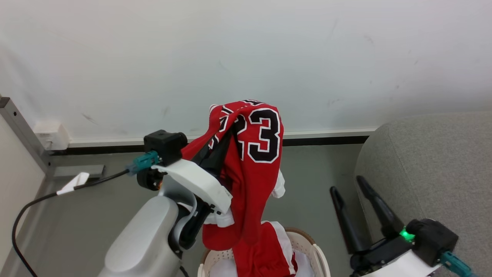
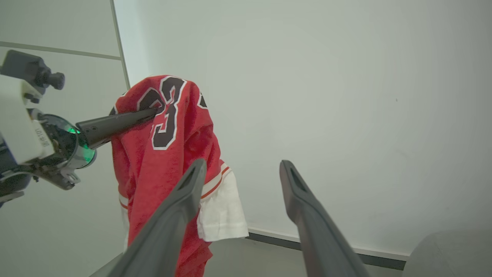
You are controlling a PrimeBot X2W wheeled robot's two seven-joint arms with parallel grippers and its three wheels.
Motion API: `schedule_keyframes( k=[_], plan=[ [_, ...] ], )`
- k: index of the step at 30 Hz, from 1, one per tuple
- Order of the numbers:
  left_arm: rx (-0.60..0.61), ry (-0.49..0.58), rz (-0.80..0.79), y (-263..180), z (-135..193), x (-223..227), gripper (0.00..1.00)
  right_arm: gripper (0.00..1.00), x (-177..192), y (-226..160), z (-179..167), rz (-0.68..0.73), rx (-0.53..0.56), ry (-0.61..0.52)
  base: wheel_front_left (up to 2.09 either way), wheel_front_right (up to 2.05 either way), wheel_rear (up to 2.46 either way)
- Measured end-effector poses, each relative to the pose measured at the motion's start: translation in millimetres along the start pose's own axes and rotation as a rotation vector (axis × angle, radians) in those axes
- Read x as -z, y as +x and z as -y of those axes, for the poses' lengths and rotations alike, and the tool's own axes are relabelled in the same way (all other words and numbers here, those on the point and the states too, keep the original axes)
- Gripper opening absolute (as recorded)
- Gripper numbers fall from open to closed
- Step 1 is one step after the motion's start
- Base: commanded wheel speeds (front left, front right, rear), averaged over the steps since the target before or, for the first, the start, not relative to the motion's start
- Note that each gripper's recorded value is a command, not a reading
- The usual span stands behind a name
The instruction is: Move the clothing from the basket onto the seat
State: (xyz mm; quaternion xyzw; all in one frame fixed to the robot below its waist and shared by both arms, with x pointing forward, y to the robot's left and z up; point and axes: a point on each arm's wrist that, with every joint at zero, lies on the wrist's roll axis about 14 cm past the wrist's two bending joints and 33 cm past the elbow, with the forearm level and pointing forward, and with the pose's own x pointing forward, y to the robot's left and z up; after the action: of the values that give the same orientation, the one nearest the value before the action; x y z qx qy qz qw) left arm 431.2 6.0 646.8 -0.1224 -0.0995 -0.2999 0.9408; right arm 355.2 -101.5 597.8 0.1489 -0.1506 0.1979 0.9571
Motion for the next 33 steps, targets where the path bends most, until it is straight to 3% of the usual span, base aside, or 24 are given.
schedule_keyframes(
  k=[6, 19, 25, 33],
  plan=[
    [-0.008, 0.006, -0.015, -4, -3, 5, 0.0, 1.0, 24, 14, -44, -0.08, -0.155, 0.051, 0.0, 0.0, 0.0],
    [0.019, -0.007, -0.059, -29, 18, 17, 0.0, 1.0, 95, 33, -95, -0.337, -0.335, 0.108, 0.0, 0.0, 0.0],
    [0.022, -0.012, -0.072, -41, 24, 18, 0.0, 1.0, 132, 32, -113, -0.485, -0.386, 0.122, 0.0, 0.0, 0.0],
    [0.018, -0.014, -0.074, -50, 27, 15, 0.0, 1.0, 142, 51, -136, -0.542, -0.412, 0.156, 0.0, 0.0, 0.0]
  ],
)
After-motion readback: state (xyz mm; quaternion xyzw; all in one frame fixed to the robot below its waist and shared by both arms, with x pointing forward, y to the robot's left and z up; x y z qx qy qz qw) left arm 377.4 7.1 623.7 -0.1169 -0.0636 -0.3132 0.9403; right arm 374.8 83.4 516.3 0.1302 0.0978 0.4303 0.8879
